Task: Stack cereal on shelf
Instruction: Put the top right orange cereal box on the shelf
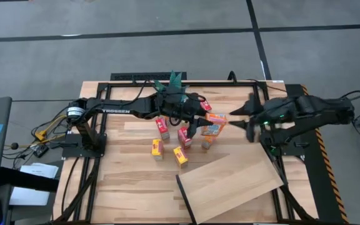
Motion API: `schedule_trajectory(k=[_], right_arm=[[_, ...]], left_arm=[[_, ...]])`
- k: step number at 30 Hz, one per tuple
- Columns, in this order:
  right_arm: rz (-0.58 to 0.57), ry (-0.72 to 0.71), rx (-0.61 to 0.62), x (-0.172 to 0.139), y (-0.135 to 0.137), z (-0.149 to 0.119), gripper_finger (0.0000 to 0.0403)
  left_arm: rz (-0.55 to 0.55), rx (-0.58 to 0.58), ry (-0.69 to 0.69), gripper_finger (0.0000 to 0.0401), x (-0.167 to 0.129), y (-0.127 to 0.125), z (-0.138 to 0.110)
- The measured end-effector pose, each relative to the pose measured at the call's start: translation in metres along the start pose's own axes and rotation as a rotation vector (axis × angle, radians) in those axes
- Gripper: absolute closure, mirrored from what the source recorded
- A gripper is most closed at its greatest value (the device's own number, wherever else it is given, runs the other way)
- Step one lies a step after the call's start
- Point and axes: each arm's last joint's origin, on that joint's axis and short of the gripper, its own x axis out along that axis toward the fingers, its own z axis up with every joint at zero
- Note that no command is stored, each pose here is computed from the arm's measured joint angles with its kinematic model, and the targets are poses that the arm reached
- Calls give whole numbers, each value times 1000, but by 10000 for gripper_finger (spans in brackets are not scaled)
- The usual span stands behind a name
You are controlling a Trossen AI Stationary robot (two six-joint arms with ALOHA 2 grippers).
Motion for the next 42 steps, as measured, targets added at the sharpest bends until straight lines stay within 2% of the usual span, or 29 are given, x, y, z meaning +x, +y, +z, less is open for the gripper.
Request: schedule_trajectory(k=[4, 10, 15, 21, 26, 30, 33, 36, 42], right_arm=[[9, -64, 64, -39, -12, 6, 214], [-10, -247, 148, -94, -33, 5, 235], [-1, -358, 195, -126, -48, -7, 249], [22, -399, 211, -139, -54, -14, 259], [13, -341, 187, -137, -55, -20, 264], [26, -318, 177, -135, -54, -22, 263], [28, -310, 182, -135, -54, -23, 260], [30, -310, 187, -135, -54, -23, 259], [43, -300, 212, -135, -54, -24, 267]], left_arm=[[64, 40, -122, 235, 2, -21, 8], [177, 124, -243, 235, 14, -56, 2], [262, 98, -238, 234, 31, -76, -15], [270, 91, -260, 234, 69, -106, -22], [318, 164, -207, 234, 107, -131, -31], [338, 143, -194, 234, 129, -141, -28], [311, 124, -185, 234, 140, -149, -33], [250, 97, -239, 234, 143, -156, -46], [241, -43, -275, 234, 142, -173, -53]])
